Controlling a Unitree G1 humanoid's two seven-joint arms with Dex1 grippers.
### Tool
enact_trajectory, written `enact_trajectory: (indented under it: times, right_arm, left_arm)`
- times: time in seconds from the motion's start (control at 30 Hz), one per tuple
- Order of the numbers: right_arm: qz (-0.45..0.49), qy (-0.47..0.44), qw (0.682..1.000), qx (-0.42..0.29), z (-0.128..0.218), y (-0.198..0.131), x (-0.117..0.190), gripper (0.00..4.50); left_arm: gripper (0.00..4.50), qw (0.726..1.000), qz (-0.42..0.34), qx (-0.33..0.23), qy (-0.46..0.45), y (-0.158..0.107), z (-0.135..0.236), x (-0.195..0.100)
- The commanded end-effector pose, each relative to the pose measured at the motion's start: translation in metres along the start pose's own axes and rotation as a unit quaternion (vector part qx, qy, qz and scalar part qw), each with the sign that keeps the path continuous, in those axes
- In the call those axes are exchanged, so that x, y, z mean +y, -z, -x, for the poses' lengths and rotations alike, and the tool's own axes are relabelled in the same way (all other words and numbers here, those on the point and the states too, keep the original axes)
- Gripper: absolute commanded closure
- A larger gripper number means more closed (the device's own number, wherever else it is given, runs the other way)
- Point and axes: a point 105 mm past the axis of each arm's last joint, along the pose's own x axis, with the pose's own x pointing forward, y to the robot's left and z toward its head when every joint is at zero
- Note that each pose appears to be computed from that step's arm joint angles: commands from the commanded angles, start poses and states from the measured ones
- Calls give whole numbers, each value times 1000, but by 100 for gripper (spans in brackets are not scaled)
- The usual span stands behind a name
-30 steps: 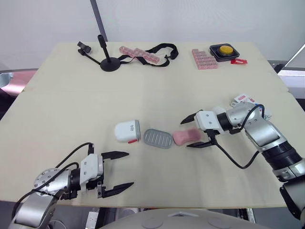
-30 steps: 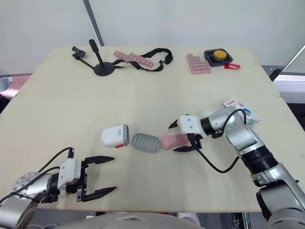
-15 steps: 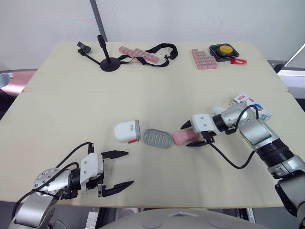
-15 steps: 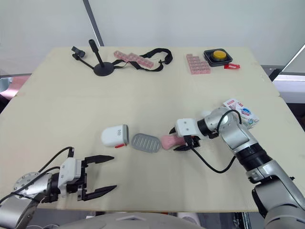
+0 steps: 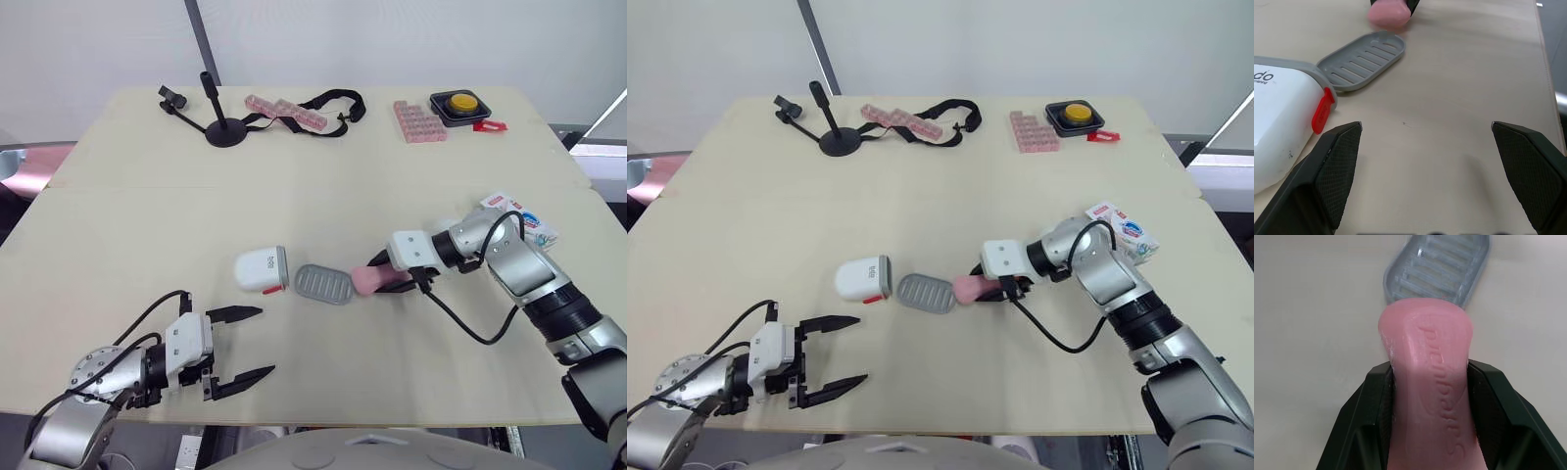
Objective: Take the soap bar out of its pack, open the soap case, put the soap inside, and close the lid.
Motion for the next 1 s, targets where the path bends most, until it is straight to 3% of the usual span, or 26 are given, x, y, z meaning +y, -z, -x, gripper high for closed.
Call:
enact_trajectory:
  times: [0.03,0.17,0.47,1.0]
  right_arm:
    - [11,34,999,-28,2,-36,-14,280]
    - [-32,80,996,-25,-16,-54,-23,280]
    - [-90,97,991,6,-36,-51,-13,280]
    - [-109,88,990,24,-59,-55,-4,280]
  left_arm:
    - [0,1000,-18,2,-21,-1,9,10]
    - [0,999,-24,-1,-30,-3,8,17]
    - [0,999,-29,-7,-29,-6,7,19]
    - [0,999,-26,-8,-27,-7,6,17]
